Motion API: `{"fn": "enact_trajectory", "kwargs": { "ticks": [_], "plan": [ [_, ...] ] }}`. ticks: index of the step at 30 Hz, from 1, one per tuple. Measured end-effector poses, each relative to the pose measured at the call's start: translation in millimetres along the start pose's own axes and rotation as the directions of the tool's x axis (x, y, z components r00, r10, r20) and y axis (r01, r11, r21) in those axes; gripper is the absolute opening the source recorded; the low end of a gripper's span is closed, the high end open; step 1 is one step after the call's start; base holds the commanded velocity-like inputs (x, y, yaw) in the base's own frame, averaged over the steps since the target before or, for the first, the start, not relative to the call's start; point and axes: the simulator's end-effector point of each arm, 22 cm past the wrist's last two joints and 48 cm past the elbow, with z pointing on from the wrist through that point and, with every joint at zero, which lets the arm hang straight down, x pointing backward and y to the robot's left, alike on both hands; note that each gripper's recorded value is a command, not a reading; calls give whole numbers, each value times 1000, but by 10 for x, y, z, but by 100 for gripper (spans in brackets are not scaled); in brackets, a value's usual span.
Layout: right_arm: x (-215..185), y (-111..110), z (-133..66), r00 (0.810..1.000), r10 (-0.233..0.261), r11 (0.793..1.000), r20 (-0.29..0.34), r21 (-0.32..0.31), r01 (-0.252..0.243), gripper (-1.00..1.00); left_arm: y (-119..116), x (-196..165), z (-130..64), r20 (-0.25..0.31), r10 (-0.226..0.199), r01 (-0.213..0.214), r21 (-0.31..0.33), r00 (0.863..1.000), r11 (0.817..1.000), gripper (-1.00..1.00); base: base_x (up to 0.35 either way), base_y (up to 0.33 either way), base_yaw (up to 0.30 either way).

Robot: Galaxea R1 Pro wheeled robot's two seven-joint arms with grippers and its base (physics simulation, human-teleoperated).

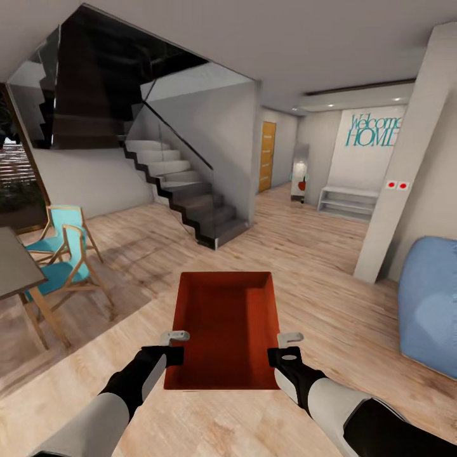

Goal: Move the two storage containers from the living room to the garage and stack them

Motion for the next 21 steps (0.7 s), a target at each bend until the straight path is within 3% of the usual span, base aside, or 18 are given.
{"fn": "enact_trajectory", "kwargs": {
  "ticks": [16, 21],
  "plan": [
    [1, -1, 0, 1000, 0, 1000, 0, 0, 0, -100, 0, 1, 1, 0, 0, 0, 0, 1000, 1000, -100, 322, 0, -242],
    [0, 1, 0, 1000, 0, 1000, 0, 0, 0, -100, 1, 0, 0, 0, 0, 0, 0, 1000, 1000, -100, 322, 0, -56]
  ]
}}
